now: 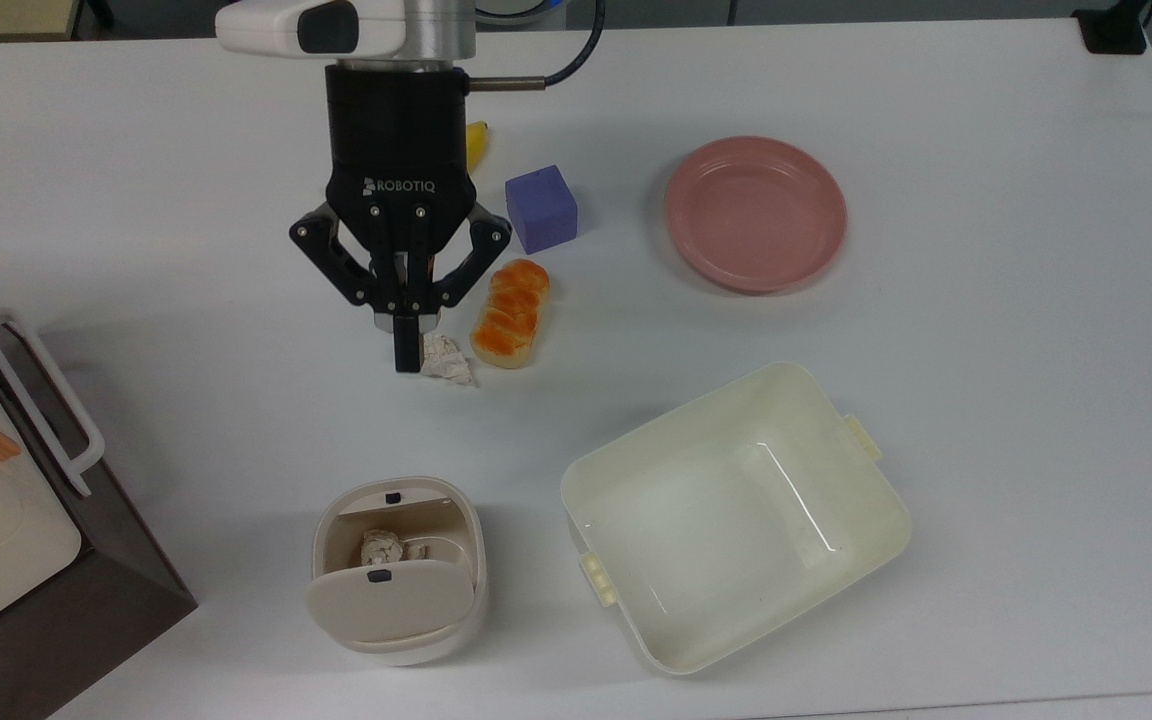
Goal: Close the trash can
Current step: 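Move the gripper over the small cream trash can's open lid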
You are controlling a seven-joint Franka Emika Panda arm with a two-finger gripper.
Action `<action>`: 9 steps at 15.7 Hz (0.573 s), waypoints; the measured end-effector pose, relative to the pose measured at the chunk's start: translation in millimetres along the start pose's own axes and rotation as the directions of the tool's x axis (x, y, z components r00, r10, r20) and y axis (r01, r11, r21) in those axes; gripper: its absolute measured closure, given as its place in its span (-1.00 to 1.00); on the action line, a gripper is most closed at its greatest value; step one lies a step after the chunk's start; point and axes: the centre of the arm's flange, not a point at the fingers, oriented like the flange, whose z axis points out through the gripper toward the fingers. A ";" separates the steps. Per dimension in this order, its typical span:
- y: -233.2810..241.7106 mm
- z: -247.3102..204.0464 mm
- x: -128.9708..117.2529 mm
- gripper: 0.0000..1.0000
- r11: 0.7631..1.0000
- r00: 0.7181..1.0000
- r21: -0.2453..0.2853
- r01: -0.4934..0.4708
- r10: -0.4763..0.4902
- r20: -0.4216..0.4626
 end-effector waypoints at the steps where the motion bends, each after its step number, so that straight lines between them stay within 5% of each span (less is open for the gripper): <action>1: 0.1 1.2 3.2 0.98 1.000 1.000 0.001 -0.001 0.001 -0.028; 9: 0.3 45.1 -2.3 0.98 1.000 0.970 0.016 -0.004 0.008 -0.242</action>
